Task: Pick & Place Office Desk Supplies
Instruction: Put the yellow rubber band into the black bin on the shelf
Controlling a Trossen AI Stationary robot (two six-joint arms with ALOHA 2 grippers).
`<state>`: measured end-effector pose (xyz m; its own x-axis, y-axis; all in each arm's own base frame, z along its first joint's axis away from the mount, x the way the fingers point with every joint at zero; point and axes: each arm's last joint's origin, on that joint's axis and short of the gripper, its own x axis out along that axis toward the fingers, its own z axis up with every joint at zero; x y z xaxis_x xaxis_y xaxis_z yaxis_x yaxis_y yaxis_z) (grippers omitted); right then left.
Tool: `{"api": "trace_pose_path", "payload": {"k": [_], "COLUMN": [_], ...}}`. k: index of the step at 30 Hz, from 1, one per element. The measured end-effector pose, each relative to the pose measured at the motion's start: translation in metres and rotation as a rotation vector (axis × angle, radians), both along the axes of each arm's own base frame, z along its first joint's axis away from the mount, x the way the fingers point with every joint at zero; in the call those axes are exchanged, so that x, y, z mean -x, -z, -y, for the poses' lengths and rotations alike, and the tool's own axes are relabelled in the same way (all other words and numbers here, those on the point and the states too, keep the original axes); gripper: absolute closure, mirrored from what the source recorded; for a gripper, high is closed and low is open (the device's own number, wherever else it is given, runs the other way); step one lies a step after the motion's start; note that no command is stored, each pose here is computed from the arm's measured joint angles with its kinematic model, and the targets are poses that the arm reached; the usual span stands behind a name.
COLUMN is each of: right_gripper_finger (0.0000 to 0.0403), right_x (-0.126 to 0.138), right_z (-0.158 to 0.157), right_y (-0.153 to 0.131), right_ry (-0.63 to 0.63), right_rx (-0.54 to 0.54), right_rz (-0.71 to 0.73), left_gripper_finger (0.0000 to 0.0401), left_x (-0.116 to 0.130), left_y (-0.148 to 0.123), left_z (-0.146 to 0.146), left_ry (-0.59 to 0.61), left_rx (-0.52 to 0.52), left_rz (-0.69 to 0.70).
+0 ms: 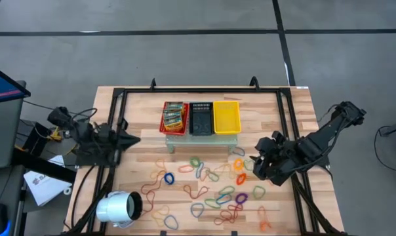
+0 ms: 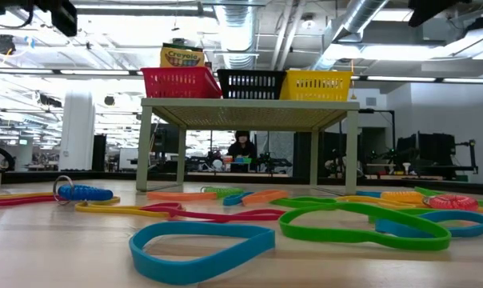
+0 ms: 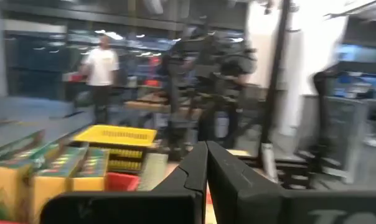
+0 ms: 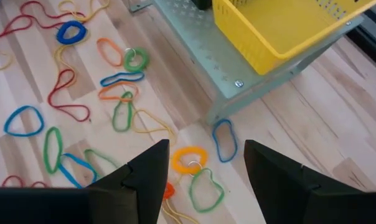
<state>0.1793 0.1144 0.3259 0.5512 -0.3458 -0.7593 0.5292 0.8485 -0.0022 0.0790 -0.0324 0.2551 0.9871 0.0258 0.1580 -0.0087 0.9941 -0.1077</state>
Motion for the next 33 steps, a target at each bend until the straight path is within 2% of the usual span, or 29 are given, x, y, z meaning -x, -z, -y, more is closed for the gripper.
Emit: {"api": "trace_pose_path", "payload": {"k": [3, 7, 9, 12, 18, 24, 28, 33], "right_gripper_finger": [0.0198, 0.0199, 0.0204, 0.0215, 0.0232, 0.023, 0.0217, 0.0199], "right_x": [0.001, 0.007, 0.013, 0.023, 0.048, 0.054, 0.054, 0.055], "right_z": [0.0, -0.001, 0.003, 0.011, 0.027, 0.03, 0.031, 0.031], "right_y": [0.006, 0.02, 0.016, 0.003, -0.021, -0.01, 0.009, 0.021], "right_ry": [-0.003, -0.028, -0.044, -0.072, -0.097, -0.092, -0.06, -0.026], "right_rx": [0.017, 0.105, 0.098, 0.087, 0.05, 0.058, 0.067, 0.053], "right_rz": [-0.015, -0.014, 0.008, 0.076, 0.23, 0.25, 0.217, 0.206], "left_gripper_finger": [0.0401, 0.0401, 0.0401, 0.0401, 0.0401, 0.0396, 0.0368, 0.0292], "left_x": [-0.015, -0.038, -0.049, -0.063, -0.086, -0.104, -0.107, -0.113], "left_y": [0.001, -0.006, -0.008, -0.015, -0.016, 0.0, 0.013, 0.022], "left_z": [0.009, 0.023, 0.03, 0.037, 0.043, 0.036, 0.032, 0.035], "left_ry": [-0.025, -0.06, -0.068, -0.093, -0.22, -0.303, -0.331, -0.302], "left_rx": [-0.031, -0.046, -0.051, -0.011, 0.031, 0.149, 0.148, 0.137], "left_rz": [-0.105, -0.255, -0.347, -0.475, -0.734, -0.943, -1.059, -1.125]}}
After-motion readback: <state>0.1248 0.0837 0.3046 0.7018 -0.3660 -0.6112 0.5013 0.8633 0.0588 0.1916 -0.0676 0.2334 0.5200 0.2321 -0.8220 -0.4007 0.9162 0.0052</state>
